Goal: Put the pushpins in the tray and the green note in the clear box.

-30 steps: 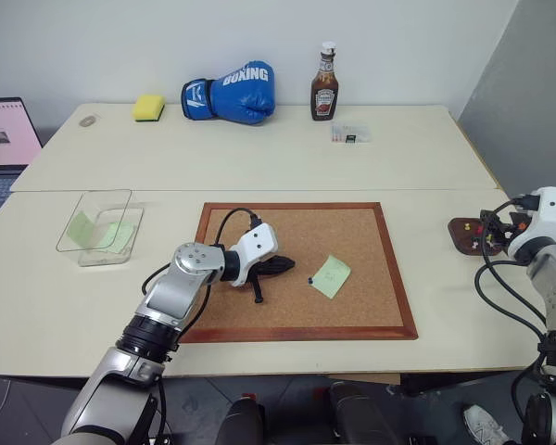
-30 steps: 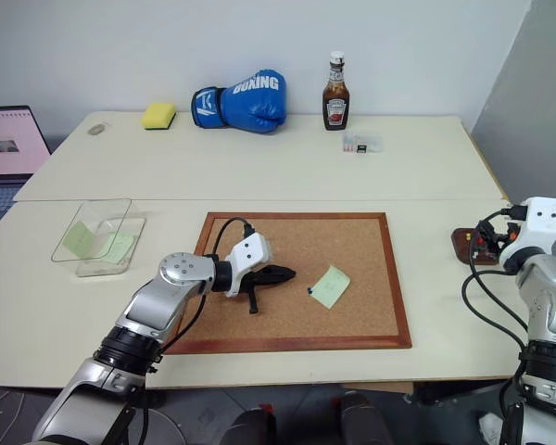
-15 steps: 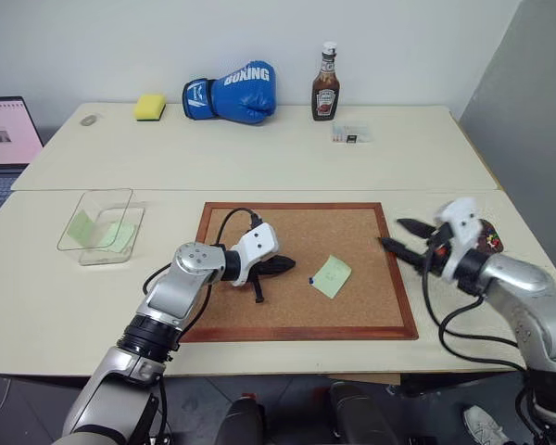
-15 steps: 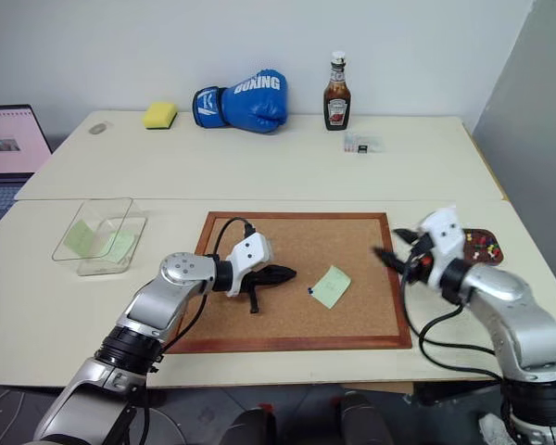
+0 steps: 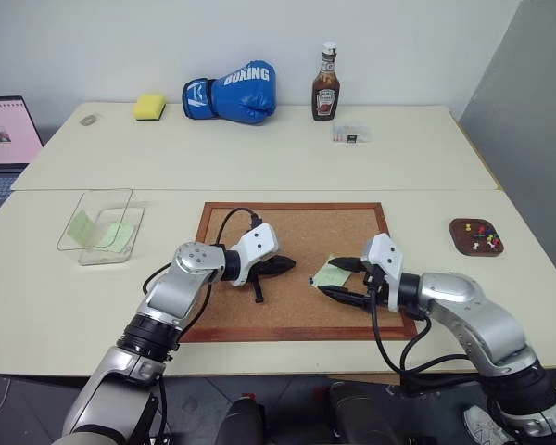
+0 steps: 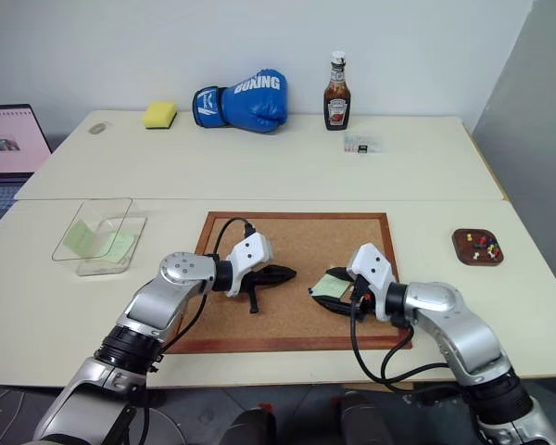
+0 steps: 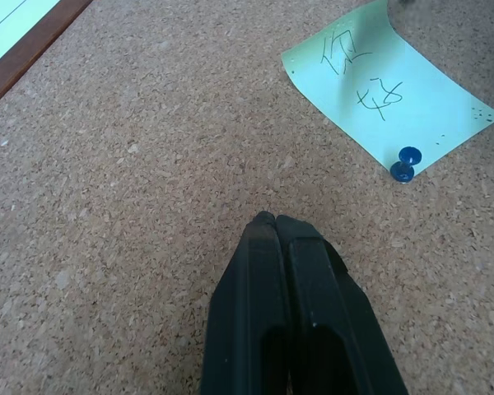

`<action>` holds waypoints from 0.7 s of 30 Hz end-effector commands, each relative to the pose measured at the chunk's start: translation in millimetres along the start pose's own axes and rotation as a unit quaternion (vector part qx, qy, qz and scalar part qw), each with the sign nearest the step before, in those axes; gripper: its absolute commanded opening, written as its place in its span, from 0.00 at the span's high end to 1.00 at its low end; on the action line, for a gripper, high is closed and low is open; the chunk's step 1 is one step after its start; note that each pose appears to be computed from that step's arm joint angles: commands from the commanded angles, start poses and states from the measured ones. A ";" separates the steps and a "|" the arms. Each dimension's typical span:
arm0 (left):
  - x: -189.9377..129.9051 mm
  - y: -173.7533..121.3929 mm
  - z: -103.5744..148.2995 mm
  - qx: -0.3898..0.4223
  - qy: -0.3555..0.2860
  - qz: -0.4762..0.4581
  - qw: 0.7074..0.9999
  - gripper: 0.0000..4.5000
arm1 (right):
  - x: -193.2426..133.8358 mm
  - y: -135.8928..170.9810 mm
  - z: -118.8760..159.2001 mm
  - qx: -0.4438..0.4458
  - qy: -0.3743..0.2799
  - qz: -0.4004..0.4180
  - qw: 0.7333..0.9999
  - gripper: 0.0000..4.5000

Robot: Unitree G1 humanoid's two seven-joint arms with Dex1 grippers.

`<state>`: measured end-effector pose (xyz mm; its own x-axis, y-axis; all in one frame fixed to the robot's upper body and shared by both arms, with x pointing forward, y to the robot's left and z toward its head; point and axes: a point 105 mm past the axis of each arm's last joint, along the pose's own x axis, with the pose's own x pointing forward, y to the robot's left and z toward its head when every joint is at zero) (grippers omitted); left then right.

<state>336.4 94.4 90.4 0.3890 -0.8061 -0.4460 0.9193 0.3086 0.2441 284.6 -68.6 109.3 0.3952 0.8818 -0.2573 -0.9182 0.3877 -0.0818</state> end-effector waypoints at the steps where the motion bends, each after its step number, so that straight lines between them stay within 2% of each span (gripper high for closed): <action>1: -1.2 -6.7 -9.4 -0.006 0.018 -0.007 1.000 1.00 | 9.9 1.9 6.3 -0.018 -0.016 0.018 1.000 0.33; 11: -4.9 -7.1 -10.3 -0.006 0.022 -0.002 1.000 1.00 | 33.4 -2.5 -4.6 -0.005 -0.014 0.027 1.000 0.33; 14: -6.0 -7.0 -9.7 -0.007 0.021 -0.002 1.000 1.00 | 35.5 -3.0 -5.8 0.003 -0.017 0.029 0.999 0.43; 21: -6.8 -7.3 -5.4 -0.017 0.011 -0.002 1.000 1.00 | 32.5 -2.2 -8.4 -0.004 -0.010 0.035 0.999 0.77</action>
<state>331.0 98.5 90.4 0.3949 -0.7997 -0.4522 0.9180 0.3248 0.2274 299.7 -44.8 83.1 0.3402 0.9013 -0.2680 -0.9384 0.3437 -0.0353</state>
